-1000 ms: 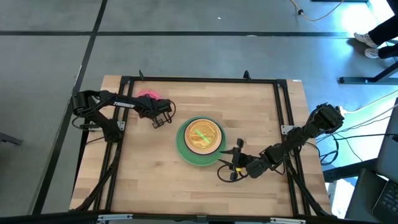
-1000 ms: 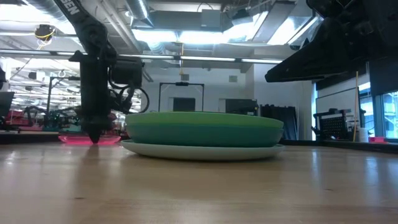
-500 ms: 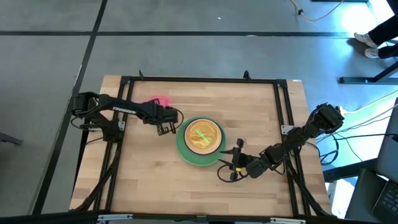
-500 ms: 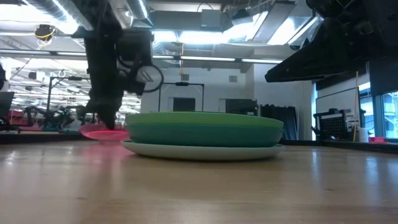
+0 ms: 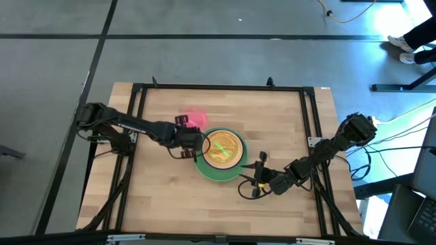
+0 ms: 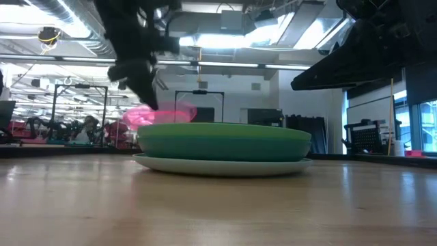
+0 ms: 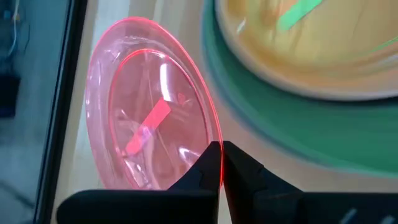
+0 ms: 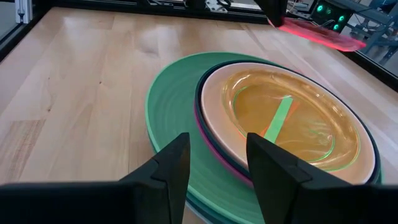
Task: Stack plastic plates
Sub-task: Stack the pink plate on top of the light green plate
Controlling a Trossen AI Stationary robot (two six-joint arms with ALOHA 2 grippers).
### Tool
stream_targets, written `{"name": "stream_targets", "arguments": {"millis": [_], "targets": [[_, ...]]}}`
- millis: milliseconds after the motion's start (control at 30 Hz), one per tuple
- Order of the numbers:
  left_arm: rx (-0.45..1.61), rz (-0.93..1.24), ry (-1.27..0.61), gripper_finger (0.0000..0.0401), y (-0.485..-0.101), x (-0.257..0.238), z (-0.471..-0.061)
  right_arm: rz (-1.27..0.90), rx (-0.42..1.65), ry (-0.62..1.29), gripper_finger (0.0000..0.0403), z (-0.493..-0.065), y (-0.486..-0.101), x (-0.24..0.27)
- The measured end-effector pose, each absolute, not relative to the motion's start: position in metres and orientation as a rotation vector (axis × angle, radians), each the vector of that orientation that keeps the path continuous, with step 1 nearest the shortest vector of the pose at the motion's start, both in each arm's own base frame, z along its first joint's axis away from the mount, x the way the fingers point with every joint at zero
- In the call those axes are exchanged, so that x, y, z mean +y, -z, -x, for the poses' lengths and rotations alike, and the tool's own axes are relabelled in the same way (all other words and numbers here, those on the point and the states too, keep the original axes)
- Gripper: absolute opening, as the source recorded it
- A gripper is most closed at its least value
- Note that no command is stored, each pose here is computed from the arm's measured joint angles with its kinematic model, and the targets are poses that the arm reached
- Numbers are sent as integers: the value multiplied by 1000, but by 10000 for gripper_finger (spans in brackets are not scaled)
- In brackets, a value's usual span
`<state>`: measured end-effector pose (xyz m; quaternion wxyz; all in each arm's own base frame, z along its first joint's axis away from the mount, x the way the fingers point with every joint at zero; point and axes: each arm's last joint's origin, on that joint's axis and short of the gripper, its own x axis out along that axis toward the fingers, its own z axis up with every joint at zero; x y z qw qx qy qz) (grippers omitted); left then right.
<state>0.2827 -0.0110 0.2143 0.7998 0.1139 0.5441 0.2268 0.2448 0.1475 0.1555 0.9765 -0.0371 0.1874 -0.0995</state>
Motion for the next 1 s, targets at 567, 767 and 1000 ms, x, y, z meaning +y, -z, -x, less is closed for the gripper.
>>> {"name": "stream_targets", "arguments": {"millis": [567, 767, 1000], "targets": [[818, -303, -201, 6, -241, -77, -307, 71, 377, 201, 150, -245, -156, 148], [757, -304, -82, 6, -235, -90, -318, 71, 377, 201, 150, -245, -156, 147], [825, -382, -60, 6, -209, -90, -331, 72, 378, 200, 150, -245, -155, 148]]}}
